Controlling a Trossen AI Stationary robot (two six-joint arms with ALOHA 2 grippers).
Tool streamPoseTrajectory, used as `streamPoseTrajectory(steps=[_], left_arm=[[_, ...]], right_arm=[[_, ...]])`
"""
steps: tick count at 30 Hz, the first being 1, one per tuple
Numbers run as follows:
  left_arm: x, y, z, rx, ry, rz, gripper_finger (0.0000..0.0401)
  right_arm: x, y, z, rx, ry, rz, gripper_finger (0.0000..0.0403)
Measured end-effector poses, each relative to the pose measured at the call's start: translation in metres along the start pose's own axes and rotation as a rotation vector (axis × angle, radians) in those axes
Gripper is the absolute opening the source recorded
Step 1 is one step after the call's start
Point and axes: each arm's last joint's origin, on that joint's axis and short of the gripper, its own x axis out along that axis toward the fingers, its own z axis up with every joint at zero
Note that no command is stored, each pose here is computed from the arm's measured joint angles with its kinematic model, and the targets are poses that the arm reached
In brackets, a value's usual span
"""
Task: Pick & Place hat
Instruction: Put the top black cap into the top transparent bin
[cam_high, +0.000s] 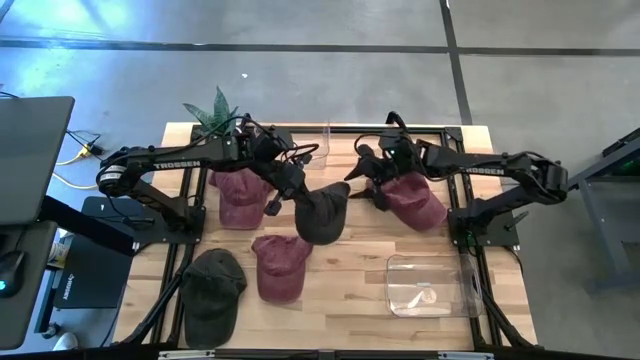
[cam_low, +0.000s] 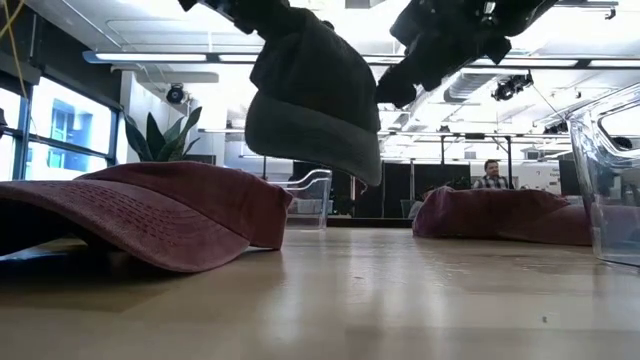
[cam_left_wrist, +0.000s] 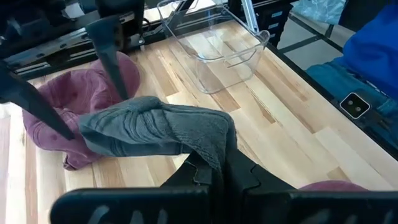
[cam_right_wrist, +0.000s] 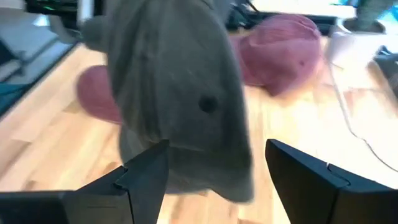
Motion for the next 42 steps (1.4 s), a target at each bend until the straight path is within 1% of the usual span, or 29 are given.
streamPoseTrajectory(steps=[2, 4, 6, 7, 9, 11, 14, 15, 16, 19, 21, 22, 24, 26, 29, 31, 34, 37, 39, 42], left_arm=[[0.0, 0.0, 0.0, 0.004, 0.003, 0.009, 0.0], [0.0, 0.001, 0.0, 0.007, 0.01, 0.024, 0.0], [0.0, 0.001, -0.001, 0.005, 0.019, 0.034, 0.0], [0.0, 0.001, -0.001, 0.005, 0.022, 0.039, 0.0], [0.0, 0.001, -0.002, 0.001, 0.032, 0.044, 0.0], [0.0, 0.001, -0.002, 0.001, 0.039, 0.057, 0.0], [0.0, 0.002, -0.002, 0.0, 0.053, 0.082, 0.0], [0.0, 0.002, -0.002, 0.0, 0.056, 0.092, 0.0], [0.001, 0.003, -0.003, -0.003, 0.058, 0.099, 0.0], [0.01, 0.008, -0.007, -0.028, 0.068, 0.09, 0.0003], [0.016, 0.009, -0.012, -0.081, 0.092, 0.065, 0.0017], [0.02, 0.011, -0.014, -0.088, 0.091, 0.058, 0.0027], [0.028, 0.014, -0.018, -0.117, 0.104, 0.044, 0.0057], [0.036, 0.017, -0.023, -0.155, 0.116, 0.03, 0.0093], [0.045, 0.021, -0.026, -0.164, 0.094, 0.0, 0.0154], [0.048, 0.021, -0.027, -0.169, 0.082, -0.038, 0.0195], [0.049, 0.023, -0.022, -0.187, 0.069, -0.055, 0.0247], [0.045, 0.024, -0.014, -0.186, 0.069, -0.051, 0.0281], [0.041, 0.026, -0.007, -0.184, 0.074, -0.011, 0.0293], [0.037, 0.029, 0.003, -0.183, 0.063, 0.042, 0.03]], right_arm=[[0.006, -0.001, -0.003, -0.005, -0.011, 0.063, 0.0263], [0.014, 0.0, -0.006, -0.031, -0.026, 0.155, 0.0261], [0.02, 0.001, -0.008, -0.037, -0.033, 0.215, 0.0248], [0.021, 0.002, -0.008, -0.04, -0.038, 0.23, 0.0235], [0.022, 0.003, -0.008, -0.036, -0.037, 0.236, 0.0199], [0.023, 0.004, -0.008, -0.025, -0.034, 0.237, 0.0147], [0.022, 0.008, -0.006, -0.022, -0.037, 0.244, 0.0052], [0.021, 0.009, -0.005, -0.028, -0.041, 0.247, 0.0027], [0.021, 0.01, -0.004, -0.034, -0.043, 0.249, 0.0014], [0.018, 0.013, -0.001, -0.026, -0.048, 0.251, 0.0025], [0.015, 0.014, 0.0, -0.022, -0.047, 0.234, 0.0025], [0.014, 0.014, 0.001, -0.023, -0.045, 0.223, 0.0018], [0.012, 0.015, 0.0, -0.029, -0.026, 0.204, 0.0007], [0.013, 0.015, -0.001, -0.026, -0.017, 0.2, 0.0009], [0.013, 0.014, -0.002, -0.012, -0.007, 0.187, 0.0013], [0.013, 0.014, -0.004, -0.007, 0.016, 0.17, 0.0007], [0.013, 0.014, -0.006, 0.002, 0.042, 0.156, 0.0006], [0.012, 0.014, -0.009, 0.016, 0.078, 0.127, 0.001], [0.012, 0.014, -0.01, 0.018, 0.093, 0.108, 0.0006], [0.012, 0.014, -0.01, 0.015, 0.092, 0.104, 0.0005]])
